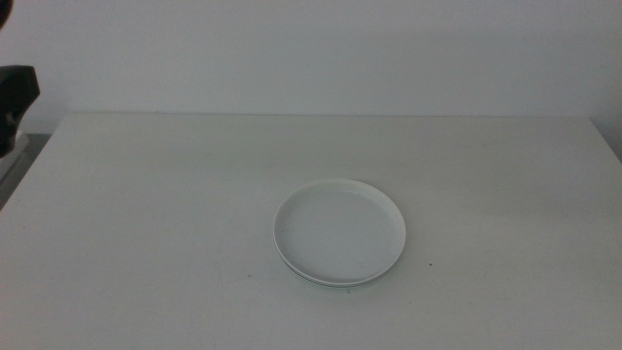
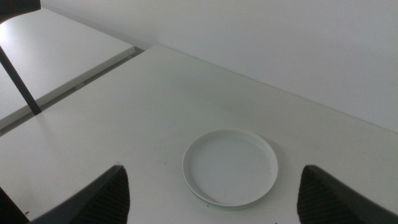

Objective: Stack the three bowls on top of each other.

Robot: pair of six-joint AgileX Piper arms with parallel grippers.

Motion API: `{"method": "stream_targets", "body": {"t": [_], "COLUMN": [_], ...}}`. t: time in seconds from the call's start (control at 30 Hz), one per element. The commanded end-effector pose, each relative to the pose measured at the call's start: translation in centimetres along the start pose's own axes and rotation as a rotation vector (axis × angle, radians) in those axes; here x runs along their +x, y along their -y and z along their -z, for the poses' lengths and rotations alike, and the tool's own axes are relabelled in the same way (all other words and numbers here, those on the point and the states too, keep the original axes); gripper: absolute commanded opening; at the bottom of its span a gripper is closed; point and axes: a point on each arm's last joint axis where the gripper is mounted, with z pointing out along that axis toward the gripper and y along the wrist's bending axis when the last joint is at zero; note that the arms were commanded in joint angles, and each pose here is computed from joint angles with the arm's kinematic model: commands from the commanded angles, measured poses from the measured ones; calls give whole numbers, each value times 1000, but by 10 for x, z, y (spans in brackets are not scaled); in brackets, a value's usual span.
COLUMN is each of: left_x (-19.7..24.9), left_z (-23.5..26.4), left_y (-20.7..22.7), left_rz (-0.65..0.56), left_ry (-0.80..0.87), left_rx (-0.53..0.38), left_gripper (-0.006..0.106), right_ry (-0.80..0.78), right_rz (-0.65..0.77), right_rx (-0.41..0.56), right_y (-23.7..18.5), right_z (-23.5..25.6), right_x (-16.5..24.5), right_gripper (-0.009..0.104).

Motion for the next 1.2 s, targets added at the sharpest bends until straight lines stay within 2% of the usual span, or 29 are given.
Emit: {"method": "stream_targets", "body": {"t": [0.0, 0.1, 0.33, 0.5, 1.07, 1.17], "left_x": [2, 5, -7, -6, -6, -6], "left_z": [5, 10, 12, 12, 13, 13], "left_y": [-2, -9, -24, -30, -33, -33], "left_rz": [42, 106, -18, 28, -34, -34], "left_ry": [-14, -44, 96, 89, 83, 83], "left_rx": [-3, -37, -76, -104, -136, -136], "left_gripper": [94, 94, 94, 94, 94, 94], "right_ry": [6, 6, 6, 6, 6, -15], "right_rz": [4, 4, 4, 4, 4, 78], "right_rx": [7, 7, 7, 7, 7, 75], "right_y": [0, 0, 0, 0, 0, 7], "right_z": [0, 0, 0, 0, 0, 1], "right_x": [0, 0, 0, 0, 0, 2], "right_gripper": [88, 88, 88, 88, 88, 88]}}
